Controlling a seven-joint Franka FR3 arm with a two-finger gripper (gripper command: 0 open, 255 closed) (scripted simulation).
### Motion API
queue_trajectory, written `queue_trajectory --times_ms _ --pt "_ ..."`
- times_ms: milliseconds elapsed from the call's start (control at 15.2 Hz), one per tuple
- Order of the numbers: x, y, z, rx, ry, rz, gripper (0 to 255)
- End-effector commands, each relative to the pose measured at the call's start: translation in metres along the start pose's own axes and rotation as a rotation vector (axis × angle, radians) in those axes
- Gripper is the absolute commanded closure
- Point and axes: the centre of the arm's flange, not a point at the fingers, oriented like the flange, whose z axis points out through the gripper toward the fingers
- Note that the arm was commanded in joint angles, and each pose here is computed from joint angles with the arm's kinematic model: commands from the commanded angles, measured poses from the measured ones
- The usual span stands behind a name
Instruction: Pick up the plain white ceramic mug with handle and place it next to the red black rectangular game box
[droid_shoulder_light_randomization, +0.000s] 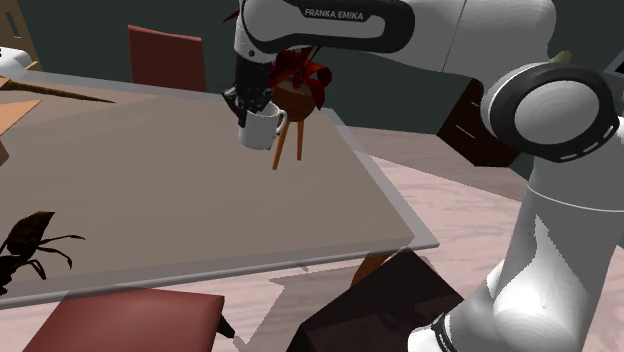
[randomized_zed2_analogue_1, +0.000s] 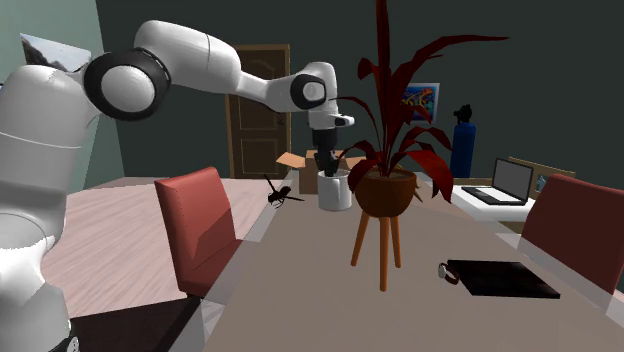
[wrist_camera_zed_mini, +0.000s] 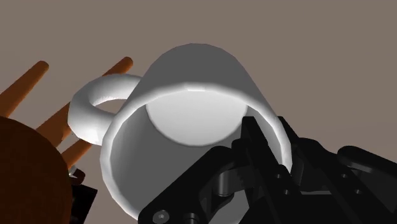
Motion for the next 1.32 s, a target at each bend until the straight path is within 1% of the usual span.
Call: queue_trajectory --times_ms 0,1254 --pt "0.006 0.028 0.005 0.001 0.001 -0.001 255" --pt "0.056 0.267 0.062 0.001 0.001 -0.001 255"
